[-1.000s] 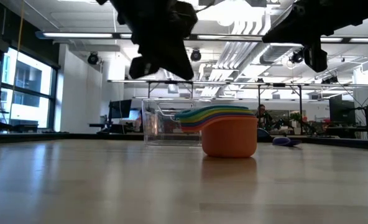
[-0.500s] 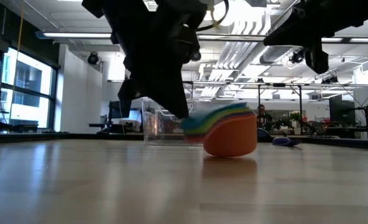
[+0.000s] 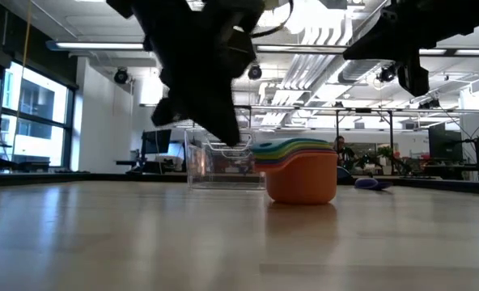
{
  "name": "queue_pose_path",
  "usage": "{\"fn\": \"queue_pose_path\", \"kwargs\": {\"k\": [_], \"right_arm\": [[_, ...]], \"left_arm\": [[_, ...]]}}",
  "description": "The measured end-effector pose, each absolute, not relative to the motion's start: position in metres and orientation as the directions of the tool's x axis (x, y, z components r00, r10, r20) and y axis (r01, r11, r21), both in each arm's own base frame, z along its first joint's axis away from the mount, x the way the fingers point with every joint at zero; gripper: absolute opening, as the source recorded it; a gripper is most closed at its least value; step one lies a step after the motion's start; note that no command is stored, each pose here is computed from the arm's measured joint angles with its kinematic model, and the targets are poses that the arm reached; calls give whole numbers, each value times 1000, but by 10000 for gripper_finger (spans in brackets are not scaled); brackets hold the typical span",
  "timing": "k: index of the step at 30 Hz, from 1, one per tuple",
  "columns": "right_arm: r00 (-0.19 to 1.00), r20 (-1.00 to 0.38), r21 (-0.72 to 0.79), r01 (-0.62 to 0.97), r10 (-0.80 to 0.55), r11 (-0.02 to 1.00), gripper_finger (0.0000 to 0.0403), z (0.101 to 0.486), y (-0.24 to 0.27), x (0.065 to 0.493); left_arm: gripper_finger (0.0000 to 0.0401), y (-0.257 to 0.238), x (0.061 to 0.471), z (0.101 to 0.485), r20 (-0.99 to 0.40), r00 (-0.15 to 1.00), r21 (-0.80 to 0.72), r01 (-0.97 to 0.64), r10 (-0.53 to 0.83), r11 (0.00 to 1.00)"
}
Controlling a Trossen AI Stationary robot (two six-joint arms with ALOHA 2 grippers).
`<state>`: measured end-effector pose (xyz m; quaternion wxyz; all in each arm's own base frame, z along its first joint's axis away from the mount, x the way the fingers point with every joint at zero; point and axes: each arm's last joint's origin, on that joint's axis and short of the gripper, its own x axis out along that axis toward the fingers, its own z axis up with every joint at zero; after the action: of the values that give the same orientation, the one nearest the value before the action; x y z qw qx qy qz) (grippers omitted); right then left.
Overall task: Nest measuring cups in basket
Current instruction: Stack the dark blue measuring cup on top of the light blue measuring cup
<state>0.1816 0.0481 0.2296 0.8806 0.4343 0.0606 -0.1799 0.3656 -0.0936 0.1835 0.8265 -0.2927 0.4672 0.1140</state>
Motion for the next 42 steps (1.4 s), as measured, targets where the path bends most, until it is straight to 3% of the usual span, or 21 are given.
{"fn": "queue_pose_path", "kwargs": {"k": [2,5,8,14,18,24,30,36,42], "right_arm": [[926,-244,778,364,-287,512,0,232,46,183],[911,-248,739,397,-328,545,0,250,39,187],[848,-342,642,525,-405,559,0,269,25,190],[550,-645,326,826,-530,461,1,286,-17,175],[398,-759,191,893,-515,408,21,273,-40,164],[362,-874,235,899,-324,369,122,216,-50,156],[413,-870,418,907,-270,41,211,157,-48,147],[450,-786,574,786,-425,-230,220,132,-49,143],[430,-723,665,644,-541,-377,220,122,-53,138]], "left_arm": [[0,-92,361,198,-822,563,-382,-436,-85,815],[0,-84,347,231,-790,612,-350,-413,-29,841],[0,-68,329,269,-727,686,-330,-404,44,853],[0,-43,293,341,-494,864,-343,-302,103,890],[0,-40,277,363,-398,912,-380,-259,95,888],[0,-50,270,366,-401,914,-390,-235,66,890],[0,-53,272,363,-407,910,-395,-251,77,884],[0,-52,272,364,-400,910,-393,-277,108,877],[0,-49,273,364,-400,909,-400,-288,118,870]]}}
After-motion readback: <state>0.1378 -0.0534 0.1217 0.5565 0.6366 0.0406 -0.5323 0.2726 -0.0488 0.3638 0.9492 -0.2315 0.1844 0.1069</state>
